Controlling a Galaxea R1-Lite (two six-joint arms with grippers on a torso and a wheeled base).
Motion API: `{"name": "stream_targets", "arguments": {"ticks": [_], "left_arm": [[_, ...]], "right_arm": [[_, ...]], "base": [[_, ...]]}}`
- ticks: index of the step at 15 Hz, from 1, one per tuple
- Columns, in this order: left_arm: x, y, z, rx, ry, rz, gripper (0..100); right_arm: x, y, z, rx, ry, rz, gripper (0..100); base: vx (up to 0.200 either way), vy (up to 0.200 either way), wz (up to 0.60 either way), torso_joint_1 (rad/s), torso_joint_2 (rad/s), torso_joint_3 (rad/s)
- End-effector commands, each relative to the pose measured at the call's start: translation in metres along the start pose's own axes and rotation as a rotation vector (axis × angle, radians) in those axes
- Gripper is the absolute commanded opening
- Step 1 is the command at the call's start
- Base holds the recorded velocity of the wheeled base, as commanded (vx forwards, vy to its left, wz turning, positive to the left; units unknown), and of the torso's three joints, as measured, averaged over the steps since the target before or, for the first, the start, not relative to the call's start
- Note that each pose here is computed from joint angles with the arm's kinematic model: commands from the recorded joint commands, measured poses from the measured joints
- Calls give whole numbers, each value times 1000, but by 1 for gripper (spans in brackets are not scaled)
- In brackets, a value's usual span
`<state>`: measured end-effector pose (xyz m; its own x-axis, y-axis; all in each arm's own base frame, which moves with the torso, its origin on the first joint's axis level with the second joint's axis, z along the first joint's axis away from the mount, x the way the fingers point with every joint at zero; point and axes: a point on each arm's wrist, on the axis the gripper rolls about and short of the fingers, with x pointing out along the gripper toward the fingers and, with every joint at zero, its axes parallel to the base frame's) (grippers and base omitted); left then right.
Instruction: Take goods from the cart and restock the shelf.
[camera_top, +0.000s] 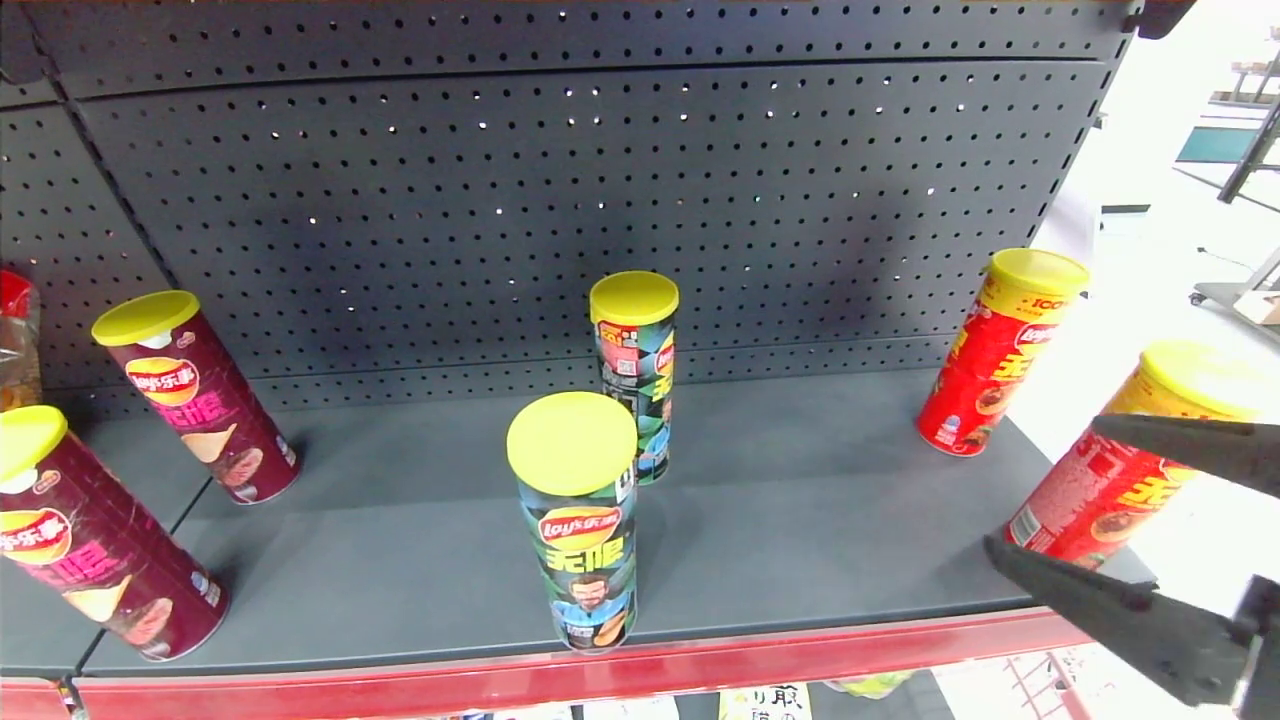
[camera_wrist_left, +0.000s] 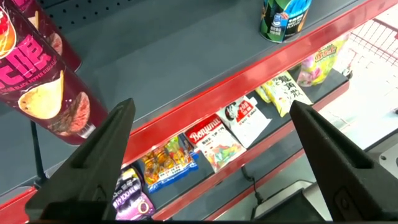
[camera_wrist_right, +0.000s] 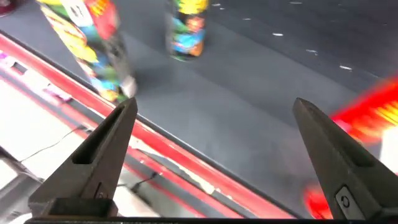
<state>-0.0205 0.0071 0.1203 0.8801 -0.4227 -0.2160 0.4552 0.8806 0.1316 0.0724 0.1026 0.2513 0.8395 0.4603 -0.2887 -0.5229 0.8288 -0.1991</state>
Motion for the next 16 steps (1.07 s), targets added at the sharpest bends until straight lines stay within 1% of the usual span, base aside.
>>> {"name": "stream_targets", "arguments": {"ticks": [1, 2, 4, 6, 7, 8, 10, 12, 13, 14, 15, 16], "left_arm": [[1, 0, 1, -1, 9, -1, 100], [2, 0, 1, -1, 15, -2, 100], [4, 1, 4, -3, 25, -5, 100], [7, 2, 8, -3, 24, -7, 100], [11, 2, 12, -3, 22, -6, 100], [13, 3, 15, -4, 21, -6, 100], [19, 4, 20, -3, 28, -7, 100], [24, 5, 25, -4, 54, -11, 100], [25, 5, 27, -5, 57, -13, 100], [29, 6, 29, -5, 66, -14, 100], [30, 6, 32, -5, 63, -14, 100], [33, 7, 34, -7, 72, -17, 100]], "right_arm": [[-54, -31, -45, 3, -106, -76, 100], [-63, -37, -56, 7, -126, -113, 100], [-73, -44, -62, 31, -152, -184, 100], [-84, -49, -71, 69, -178, -249, 100], [-90, -49, -89, 93, -170, -345, 100], [-93, -49, -98, 114, -137, -458, 100], [-96, -46, -104, 215, -53, -704, 100], [-101, -40, -116, 285, 37, -922, 100], [-104, -35, -125, 297, 77, -970, 100], [-108, -25, -143, 302, 107, -990, 100], [-110, -20, -155, 301, 102, -982, 100], [-108, -12, -181, 301, 71, -942, 100]], "base": [[0, 0, 0, 0, 0, 0], [0, 0, 0, 0, 0, 0], [0, 0, 0, 0, 0, 0], [0, 0, 0, 0, 0, 0], [0, 0, 0, 0, 0, 0], [0, 0, 0, 0, 0, 0], [0, 0, 0, 0, 0, 0], [0, 0, 0, 0, 0, 0], [0, 0, 0, 0, 0, 0], [0, 0, 0, 0, 0, 0], [0, 0, 0, 0, 0, 0], [0, 0, 0, 0, 0, 0]]}}
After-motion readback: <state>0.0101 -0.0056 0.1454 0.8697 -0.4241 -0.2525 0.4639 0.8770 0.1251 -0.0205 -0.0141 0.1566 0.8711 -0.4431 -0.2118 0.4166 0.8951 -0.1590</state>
